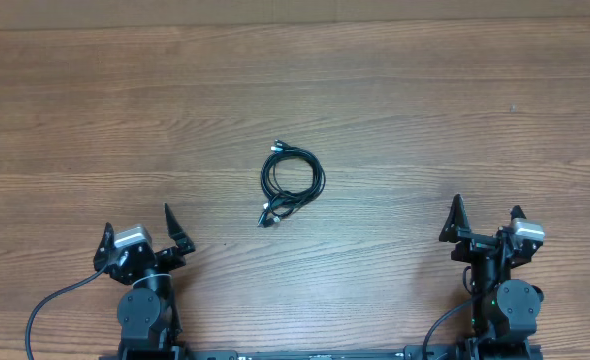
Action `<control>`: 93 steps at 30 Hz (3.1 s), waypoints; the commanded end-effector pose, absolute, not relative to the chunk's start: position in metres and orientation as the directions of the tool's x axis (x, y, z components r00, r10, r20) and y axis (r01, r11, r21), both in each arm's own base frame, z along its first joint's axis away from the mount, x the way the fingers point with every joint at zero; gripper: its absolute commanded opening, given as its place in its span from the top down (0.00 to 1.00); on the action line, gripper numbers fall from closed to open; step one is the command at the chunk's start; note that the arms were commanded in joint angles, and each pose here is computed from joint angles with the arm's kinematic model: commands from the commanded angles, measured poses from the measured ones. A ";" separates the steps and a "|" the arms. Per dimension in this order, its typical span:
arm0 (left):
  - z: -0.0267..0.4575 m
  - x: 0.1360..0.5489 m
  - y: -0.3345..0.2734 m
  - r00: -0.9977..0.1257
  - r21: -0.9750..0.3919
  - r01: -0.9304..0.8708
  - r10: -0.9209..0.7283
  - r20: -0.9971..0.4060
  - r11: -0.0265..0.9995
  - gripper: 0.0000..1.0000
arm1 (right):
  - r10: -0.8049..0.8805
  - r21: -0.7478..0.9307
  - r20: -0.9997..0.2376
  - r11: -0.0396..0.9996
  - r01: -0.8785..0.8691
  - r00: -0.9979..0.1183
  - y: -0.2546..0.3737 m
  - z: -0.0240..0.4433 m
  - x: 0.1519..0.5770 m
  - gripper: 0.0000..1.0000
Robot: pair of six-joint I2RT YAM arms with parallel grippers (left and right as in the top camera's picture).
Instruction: Untangle cables
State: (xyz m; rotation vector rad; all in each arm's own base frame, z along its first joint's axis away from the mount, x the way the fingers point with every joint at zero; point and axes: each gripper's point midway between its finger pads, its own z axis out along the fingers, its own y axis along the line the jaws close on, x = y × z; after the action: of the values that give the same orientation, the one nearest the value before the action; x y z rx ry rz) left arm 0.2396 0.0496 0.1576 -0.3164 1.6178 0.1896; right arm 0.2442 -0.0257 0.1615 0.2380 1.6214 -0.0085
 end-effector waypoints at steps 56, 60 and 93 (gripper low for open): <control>0.155 0.240 0.050 -0.053 -0.074 -0.317 -0.095 -0.994 0.946 0.00 | 0.145 0.141 -0.989 0.977 0.159 -0.015 -0.026 0.173 0.243 0.00; 0.155 0.240 0.050 -0.054 -0.074 -0.317 -0.095 -0.994 0.946 0.00 | 0.145 0.141 -0.989 0.977 0.159 -0.015 -0.026 0.173 0.243 0.00; 0.158 0.238 0.055 -0.042 -0.075 -0.345 -0.095 -0.995 0.936 0.00 | 0.145 0.141 -0.989 0.977 0.159 -0.015 -0.026 0.173 0.243 0.00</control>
State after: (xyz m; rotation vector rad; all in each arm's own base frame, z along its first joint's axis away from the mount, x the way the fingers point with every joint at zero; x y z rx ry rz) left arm 0.2386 0.0528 0.1580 -0.3311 1.6138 0.2053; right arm 0.2442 -0.0257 0.1616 0.2383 1.6210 -0.0081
